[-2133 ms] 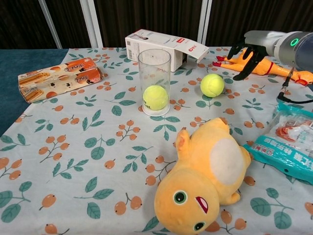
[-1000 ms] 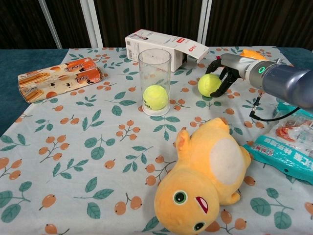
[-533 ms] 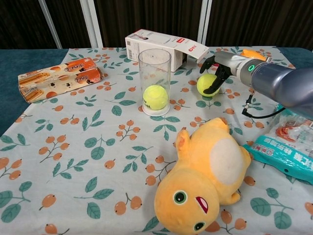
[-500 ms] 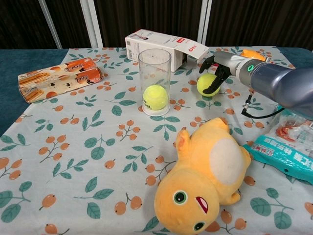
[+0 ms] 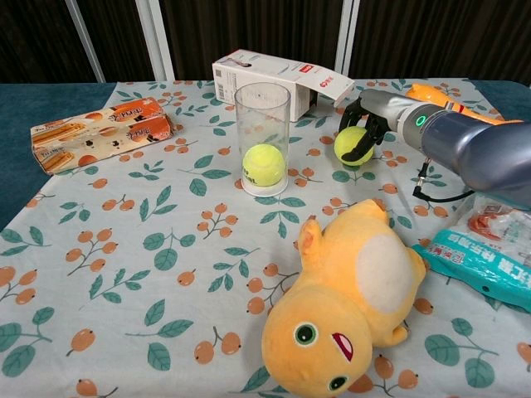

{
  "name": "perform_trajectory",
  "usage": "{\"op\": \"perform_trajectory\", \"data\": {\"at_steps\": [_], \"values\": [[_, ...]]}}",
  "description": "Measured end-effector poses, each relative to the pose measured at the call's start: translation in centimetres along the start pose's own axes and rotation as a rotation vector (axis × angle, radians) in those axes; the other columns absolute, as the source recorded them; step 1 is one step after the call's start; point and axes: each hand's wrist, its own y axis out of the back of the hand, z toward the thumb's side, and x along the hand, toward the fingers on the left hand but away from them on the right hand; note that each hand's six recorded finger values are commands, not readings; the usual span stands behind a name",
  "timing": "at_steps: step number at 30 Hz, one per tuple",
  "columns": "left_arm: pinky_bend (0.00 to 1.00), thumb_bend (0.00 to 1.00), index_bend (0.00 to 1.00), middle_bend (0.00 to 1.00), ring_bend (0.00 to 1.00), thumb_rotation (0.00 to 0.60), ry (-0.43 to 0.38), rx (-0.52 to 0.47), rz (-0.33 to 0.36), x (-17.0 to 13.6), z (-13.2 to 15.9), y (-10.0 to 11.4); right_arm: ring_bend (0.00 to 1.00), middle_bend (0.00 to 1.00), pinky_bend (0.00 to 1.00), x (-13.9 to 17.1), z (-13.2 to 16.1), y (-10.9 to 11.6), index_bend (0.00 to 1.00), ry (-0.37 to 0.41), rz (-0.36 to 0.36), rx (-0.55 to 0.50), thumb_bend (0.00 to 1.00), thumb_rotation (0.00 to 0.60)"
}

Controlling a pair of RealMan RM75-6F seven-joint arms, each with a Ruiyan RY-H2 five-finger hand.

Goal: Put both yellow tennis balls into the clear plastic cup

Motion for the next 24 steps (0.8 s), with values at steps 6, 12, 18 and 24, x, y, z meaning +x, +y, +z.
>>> {"op": "perform_trajectory", "data": {"at_steps": [6,12,18,24], "values": [[0.12,0.00,0.13,0.00,0.00,0.600,0.001,0.000,0.002,0.0,0.0,0.0,0.55,0.39,0.58,0.0,-0.1,1.2,0.47,0.013,-0.017,-0.011,0.52,0.600],[0.12,0.00,0.13,0.00,0.00,0.600,0.001,0.001,0.000,0.0,0.0,0.0,0.56,0.41,0.65,0.4,0.0,3.0,0.48,0.036,-0.044,-0.020,0.52,0.600],[0.12,0.01,0.13,0.00,0.00,0.600,-0.002,0.003,-0.004,0.0,0.2,-0.1,0.56,0.41,0.71,1.4,0.7,6.1,0.48,0.083,-0.081,-0.032,0.52,0.600],[0.12,0.01,0.13,0.00,0.00,0.600,-0.007,0.000,-0.003,-0.2,0.3,-0.1,0.56,0.41,0.75,2.9,2.5,11.2,0.48,0.146,-0.128,-0.055,0.52,0.600]]}}
